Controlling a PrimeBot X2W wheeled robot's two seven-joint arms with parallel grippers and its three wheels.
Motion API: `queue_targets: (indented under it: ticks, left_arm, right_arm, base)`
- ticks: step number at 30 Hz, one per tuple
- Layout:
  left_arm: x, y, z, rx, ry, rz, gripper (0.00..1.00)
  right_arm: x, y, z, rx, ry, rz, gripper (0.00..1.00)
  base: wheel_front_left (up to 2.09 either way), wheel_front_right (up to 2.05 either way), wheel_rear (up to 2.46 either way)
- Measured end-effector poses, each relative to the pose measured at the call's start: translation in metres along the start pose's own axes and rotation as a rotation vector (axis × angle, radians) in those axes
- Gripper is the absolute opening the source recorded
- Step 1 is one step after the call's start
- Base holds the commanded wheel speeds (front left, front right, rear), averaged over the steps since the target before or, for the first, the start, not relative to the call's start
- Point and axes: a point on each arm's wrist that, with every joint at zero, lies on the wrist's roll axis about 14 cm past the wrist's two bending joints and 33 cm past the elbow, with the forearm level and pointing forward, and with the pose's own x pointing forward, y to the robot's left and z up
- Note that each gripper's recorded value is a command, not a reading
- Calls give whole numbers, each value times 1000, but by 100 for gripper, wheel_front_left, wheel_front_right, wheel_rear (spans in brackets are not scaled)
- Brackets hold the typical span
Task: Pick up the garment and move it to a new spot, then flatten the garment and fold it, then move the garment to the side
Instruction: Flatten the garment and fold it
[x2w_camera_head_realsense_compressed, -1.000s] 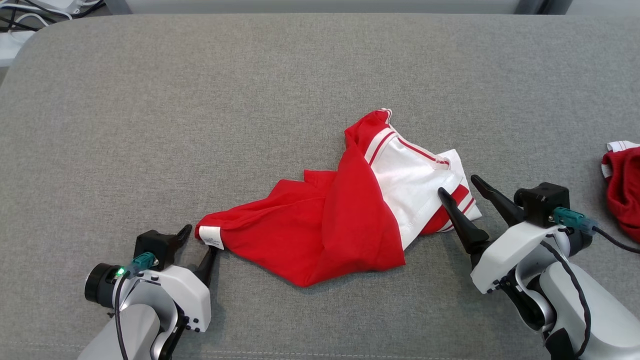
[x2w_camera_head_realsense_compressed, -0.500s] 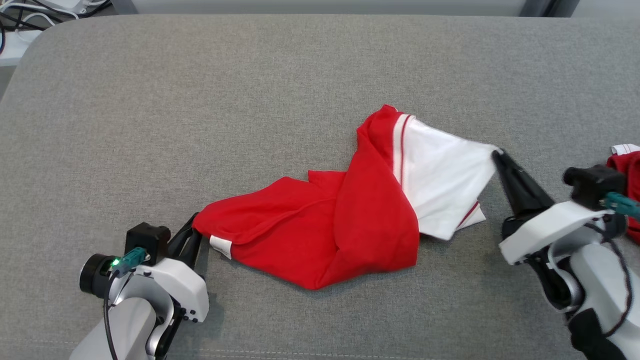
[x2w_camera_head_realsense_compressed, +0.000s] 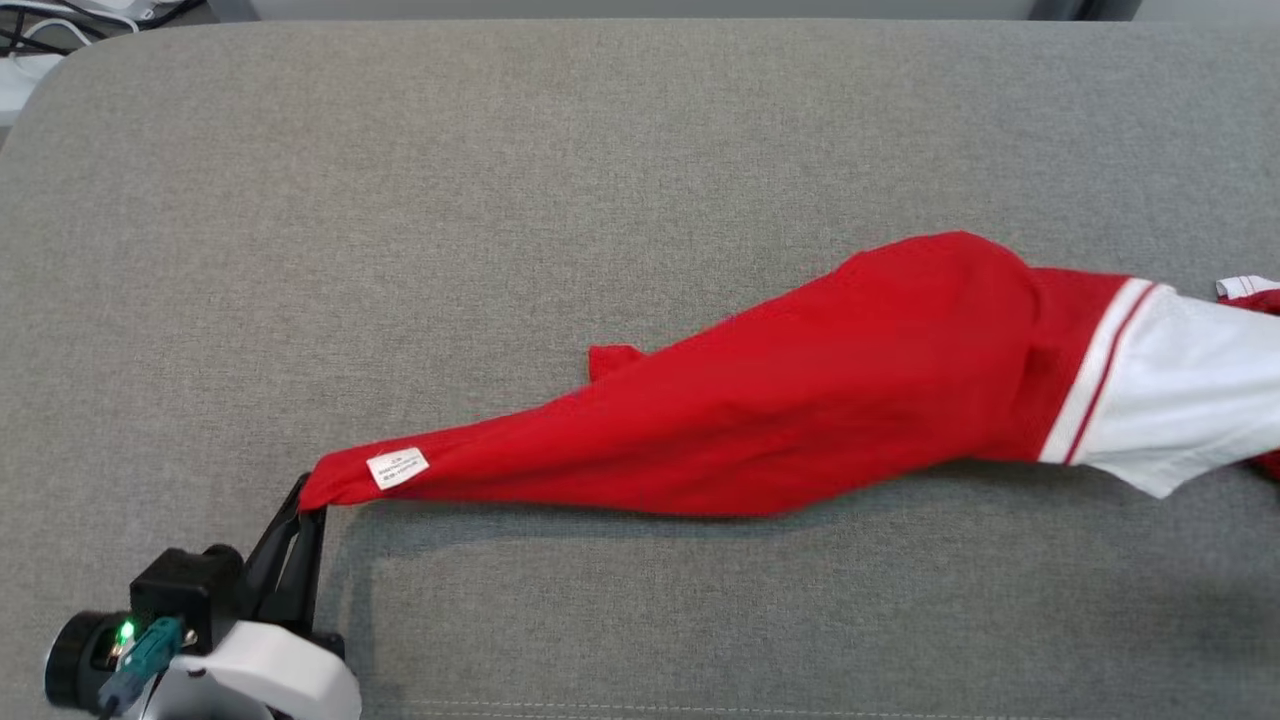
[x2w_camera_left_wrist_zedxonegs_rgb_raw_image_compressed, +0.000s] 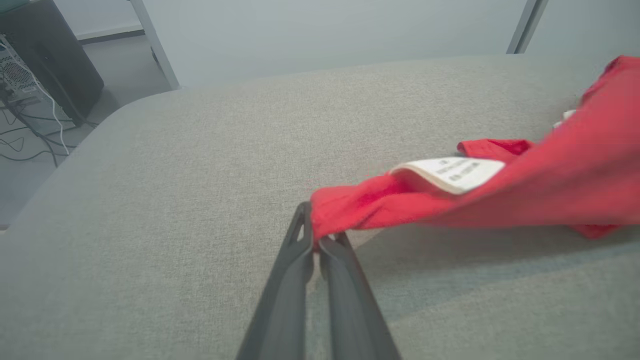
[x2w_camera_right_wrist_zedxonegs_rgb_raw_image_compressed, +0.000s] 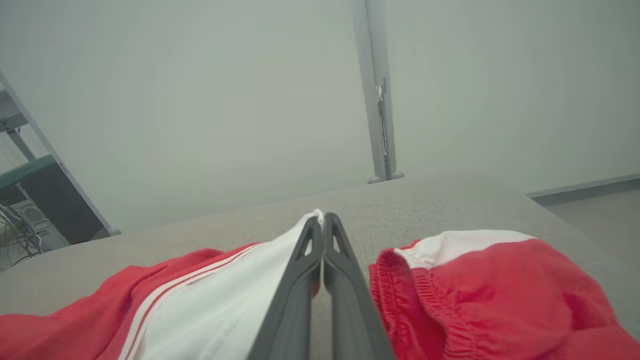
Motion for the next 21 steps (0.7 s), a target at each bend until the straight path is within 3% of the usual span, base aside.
queue_targets:
  ticks: [5, 8, 11, 13, 14, 17, 19, 21]
  left_arm:
    - [-27, -6, 6, -101, 67, 15, 0]
    - [-31, -23, 15, -241, 97, -43, 0]
    - [-22, -42, 25, -341, 129, -164, 0]
    - [1, -42, 35, -310, 147, -234, 0]
    - [43, -35, 71, -287, 102, -283, 0]
    - [101, -16, 188, -172, -136, -268, 0]
    - [102, -12, 296, -120, -388, -255, 0]
    - [78, -15, 387, -78, -601, -257, 0]
  right_arm:
    - [-39, -25, 15, 29, 0, -127, 0]
    - [-47, -21, 9, 69, 40, -147, 0]
    - [-30, -9, -2, 126, 71, -120, 0]
    - [6, 10, -11, 138, 104, -40, 0]
    - [63, 46, 8, 59, 72, 97, 0]
    - [138, 108, 137, -82, -249, 263, 0]
    - [143, 140, 250, -112, -555, 316, 0]
    - [126, 161, 330, -163, -756, 346, 0]
  base:
    - [0, 0, 0]
    - [0, 0, 0]
    - [0, 0, 0]
    - [0, 0, 0]
    - [0, 0, 0]
    - [0, 0, 0]
    - [0, 0, 0]
    - [0, 0, 0]
